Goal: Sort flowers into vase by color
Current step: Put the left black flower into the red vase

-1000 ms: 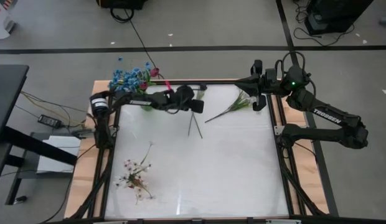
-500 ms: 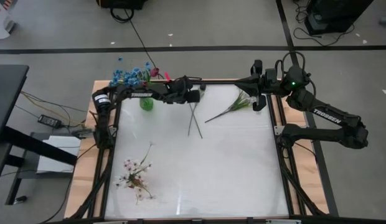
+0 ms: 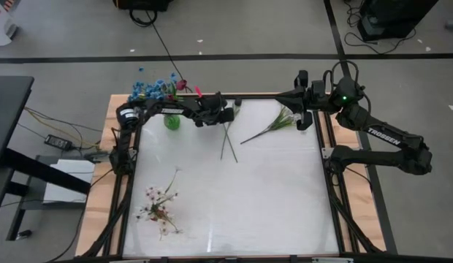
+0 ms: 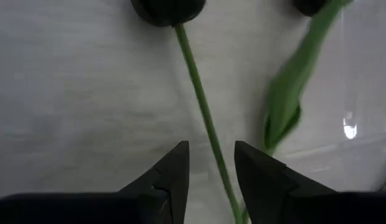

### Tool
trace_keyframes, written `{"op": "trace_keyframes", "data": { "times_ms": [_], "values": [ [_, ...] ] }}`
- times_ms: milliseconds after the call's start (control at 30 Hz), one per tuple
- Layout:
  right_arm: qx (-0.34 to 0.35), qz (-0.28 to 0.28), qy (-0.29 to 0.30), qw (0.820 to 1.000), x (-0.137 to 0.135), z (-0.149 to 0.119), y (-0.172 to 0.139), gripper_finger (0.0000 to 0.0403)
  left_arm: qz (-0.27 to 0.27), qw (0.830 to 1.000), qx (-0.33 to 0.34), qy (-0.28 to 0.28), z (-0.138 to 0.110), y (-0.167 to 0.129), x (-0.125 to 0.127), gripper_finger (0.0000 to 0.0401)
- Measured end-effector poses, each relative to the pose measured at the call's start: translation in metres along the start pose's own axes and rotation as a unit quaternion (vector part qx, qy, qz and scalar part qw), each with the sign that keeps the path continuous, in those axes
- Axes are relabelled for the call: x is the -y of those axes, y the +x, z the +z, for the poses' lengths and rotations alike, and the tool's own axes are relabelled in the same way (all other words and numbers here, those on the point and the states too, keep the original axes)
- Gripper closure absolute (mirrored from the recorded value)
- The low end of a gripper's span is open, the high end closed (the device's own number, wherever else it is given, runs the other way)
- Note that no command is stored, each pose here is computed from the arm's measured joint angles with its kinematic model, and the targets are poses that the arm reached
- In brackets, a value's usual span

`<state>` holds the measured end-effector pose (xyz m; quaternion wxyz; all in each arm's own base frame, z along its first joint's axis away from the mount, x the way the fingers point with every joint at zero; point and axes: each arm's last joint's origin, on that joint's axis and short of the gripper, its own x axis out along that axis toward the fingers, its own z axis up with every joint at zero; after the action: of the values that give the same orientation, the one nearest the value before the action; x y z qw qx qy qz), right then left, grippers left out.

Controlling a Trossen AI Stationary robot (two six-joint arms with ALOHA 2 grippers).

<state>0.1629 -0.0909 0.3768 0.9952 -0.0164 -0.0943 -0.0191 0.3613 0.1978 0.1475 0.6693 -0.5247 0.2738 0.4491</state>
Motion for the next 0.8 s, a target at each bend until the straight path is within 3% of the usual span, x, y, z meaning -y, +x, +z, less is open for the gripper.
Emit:
{"op": "trace_keyframes", "data": {
  "times_ms": [233,600,800],
  "values": [
    [0.001,0.000,0.000,1.000,0.0000,0.0002,0.0000,0.0353,-0.003,1.000,-0.002,-0.006,-0.0004,0.0068,-0.0010,0.0263],
    [0.002,0.000,-0.001,1.000,0.0000,0.0004,0.0000,0.0353,-0.001,0.999,-0.004,0.036,-0.0007,0.0085,-0.0020,0.0366],
    [0.002,0.000,-0.001,1.000,0.0000,0.0003,0.0000,0.0353,-0.018,0.997,-0.015,0.067,-0.0011,0.0064,0.0004,0.0392]
  ]
}}
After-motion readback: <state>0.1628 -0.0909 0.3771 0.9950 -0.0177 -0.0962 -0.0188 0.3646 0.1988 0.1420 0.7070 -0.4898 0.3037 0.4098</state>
